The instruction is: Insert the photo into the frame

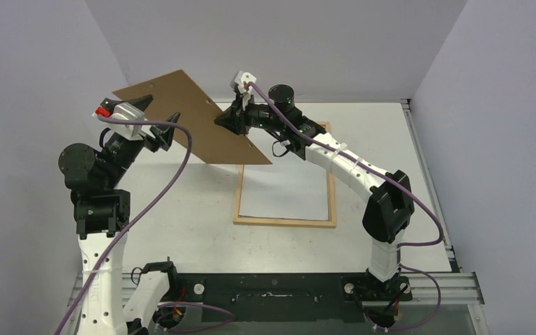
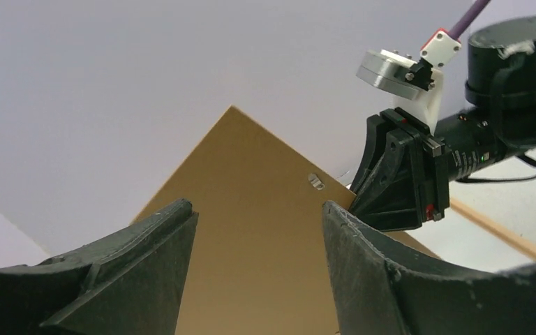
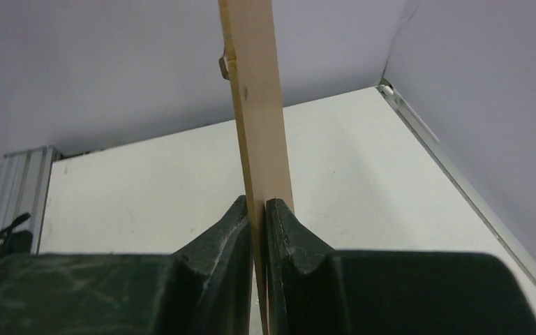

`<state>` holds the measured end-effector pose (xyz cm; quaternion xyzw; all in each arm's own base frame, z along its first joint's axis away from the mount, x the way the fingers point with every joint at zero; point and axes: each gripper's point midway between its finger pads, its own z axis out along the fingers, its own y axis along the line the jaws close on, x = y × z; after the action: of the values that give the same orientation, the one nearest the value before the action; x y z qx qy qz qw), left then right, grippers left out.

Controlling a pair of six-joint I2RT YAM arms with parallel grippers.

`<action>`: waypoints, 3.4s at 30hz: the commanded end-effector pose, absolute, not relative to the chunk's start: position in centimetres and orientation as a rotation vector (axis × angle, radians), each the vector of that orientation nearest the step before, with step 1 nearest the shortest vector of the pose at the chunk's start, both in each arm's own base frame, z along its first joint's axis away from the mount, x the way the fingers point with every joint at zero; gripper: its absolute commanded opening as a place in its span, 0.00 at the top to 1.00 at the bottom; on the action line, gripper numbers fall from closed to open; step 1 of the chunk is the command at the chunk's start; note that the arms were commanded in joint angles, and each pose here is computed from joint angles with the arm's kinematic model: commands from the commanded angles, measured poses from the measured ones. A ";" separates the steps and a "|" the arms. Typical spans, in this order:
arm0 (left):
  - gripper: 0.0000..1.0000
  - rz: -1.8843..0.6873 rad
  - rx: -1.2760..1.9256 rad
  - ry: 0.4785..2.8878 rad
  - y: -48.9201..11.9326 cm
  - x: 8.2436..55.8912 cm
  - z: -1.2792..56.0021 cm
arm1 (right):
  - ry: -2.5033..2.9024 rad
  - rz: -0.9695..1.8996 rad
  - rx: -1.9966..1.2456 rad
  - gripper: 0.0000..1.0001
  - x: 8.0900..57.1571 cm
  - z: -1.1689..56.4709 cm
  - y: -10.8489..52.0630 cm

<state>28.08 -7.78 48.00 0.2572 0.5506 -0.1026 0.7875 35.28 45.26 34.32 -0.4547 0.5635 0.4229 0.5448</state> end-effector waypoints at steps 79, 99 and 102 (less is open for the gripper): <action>0.54 -1.004 -0.234 2.474 -18.1 42.0 6.6 | 1.973 1.148 0.484 1.00 44.1 23.2 16.2; 0.71 -1.025 -0.268 2.567 -18.4 41.3 3.1 | 1.945 1.169 0.474 1.00 45.4 22.7 18.2; 0.72 -1.024 -0.265 2.572 -18.5 41.3 3.0 | 1.924 1.185 0.469 1.00 45.6 23.2 18.3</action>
<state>40.47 -18.03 2.45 -0.1048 0.9121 -0.3565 0.1732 43.89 17.74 18.47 0.2026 0.8058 0.4314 0.3514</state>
